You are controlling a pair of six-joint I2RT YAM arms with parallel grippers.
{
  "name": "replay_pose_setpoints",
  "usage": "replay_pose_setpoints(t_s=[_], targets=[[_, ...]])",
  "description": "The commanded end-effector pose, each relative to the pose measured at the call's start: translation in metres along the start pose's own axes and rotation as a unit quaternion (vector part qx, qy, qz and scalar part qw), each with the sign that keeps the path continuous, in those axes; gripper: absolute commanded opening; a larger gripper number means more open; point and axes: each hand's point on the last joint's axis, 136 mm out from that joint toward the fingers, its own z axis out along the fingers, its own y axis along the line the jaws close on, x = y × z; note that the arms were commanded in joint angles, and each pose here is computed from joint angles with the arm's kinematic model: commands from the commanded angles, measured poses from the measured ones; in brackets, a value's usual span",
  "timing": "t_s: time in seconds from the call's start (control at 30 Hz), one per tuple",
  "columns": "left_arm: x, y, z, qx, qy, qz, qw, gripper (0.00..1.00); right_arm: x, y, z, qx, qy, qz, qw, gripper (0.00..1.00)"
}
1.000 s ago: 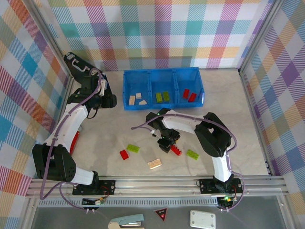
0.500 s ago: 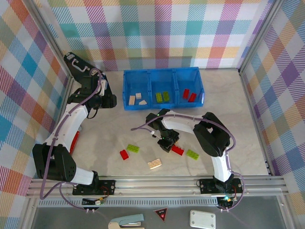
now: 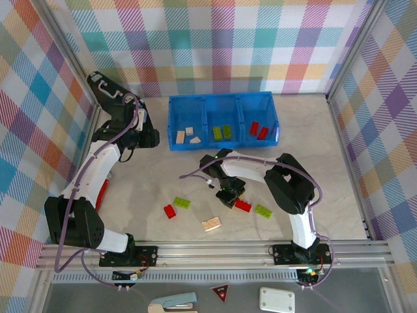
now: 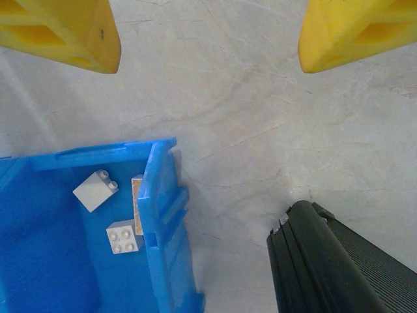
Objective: Sort the legos into containers by color
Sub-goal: Pick up the lego from the bottom-center of the table.
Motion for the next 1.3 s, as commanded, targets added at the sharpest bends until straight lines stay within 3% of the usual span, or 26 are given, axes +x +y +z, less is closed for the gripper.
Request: replay_pose_setpoints(t_s=[0.0,0.77,1.03,1.27], targets=[[0.006,0.006,0.004,-0.005,0.011,0.000,1.000,0.72,0.012,0.003,0.002,-0.001,0.023,0.005,1.000,0.37],[0.006,0.007,0.004,-0.007,0.012,0.001,1.000,0.72,0.009,-0.006,-0.018,0.021,0.000,0.018,1.000,0.26],[0.006,0.007,0.004,-0.007,0.012,0.000,1.000,0.72,-0.007,-0.034,-0.054,0.019,-0.078,0.101,0.992,0.27],[0.006,0.008,0.004,-0.009,0.012,0.001,1.000,0.72,-0.015,-0.085,-0.090,0.008,-0.172,0.236,0.956,0.26]])
